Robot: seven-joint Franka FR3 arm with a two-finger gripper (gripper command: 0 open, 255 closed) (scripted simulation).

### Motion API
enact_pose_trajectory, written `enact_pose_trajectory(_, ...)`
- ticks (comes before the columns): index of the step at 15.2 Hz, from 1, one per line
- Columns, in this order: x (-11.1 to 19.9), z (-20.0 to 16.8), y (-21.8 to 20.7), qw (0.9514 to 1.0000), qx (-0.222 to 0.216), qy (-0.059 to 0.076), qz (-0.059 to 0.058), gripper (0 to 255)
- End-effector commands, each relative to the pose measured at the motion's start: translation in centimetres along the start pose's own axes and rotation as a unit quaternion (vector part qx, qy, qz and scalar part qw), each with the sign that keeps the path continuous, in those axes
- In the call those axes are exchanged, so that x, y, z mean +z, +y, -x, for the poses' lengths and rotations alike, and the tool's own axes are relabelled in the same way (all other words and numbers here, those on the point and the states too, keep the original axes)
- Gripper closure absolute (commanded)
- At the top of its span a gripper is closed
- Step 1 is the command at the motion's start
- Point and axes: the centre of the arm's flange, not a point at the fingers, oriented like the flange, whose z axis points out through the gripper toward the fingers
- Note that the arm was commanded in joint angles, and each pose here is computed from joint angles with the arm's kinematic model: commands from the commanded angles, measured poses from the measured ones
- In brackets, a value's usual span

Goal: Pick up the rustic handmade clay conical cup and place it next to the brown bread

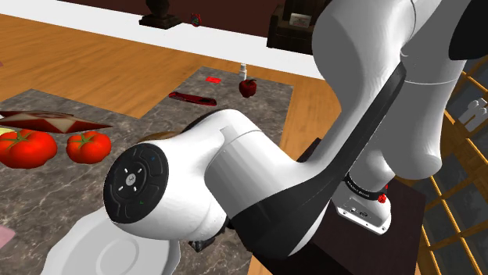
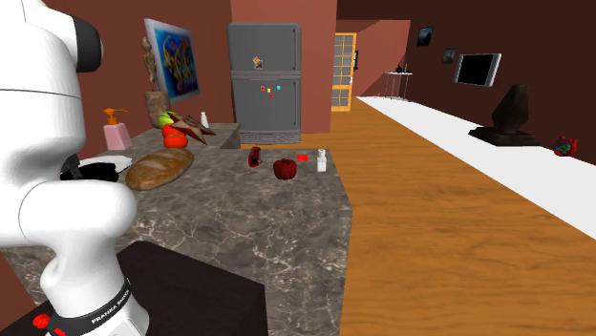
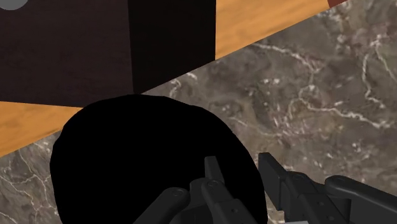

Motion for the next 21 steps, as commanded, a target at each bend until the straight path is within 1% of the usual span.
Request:
enact_pose_trajectory(1, 0.9, 0.0, -0.4, 1.0000, 0.000, 0.000, 0.000, 255)
enact_pose_trajectory(9, 1.0, 0.0, -0.4, 1.0000, 0.000, 0.000, 0.000, 255)
enact_pose_trajectory(10, 1.0, 0.0, -0.4, 1.0000, 0.000, 0.000, 0.000, 0)
enact_pose_trajectory(15, 1.0, 0.0, -0.4, 1.0000, 0.000, 0.000, 0.000, 0)
enact_pose_trajectory(19, -4.0, 0.0, -0.4, 1.0000, 0.000, 0.000, 0.000, 0)
enact_pose_trajectory(21, -4.0, 0.0, -0.4, 1.0000, 0.000, 0.000, 0.000, 0)
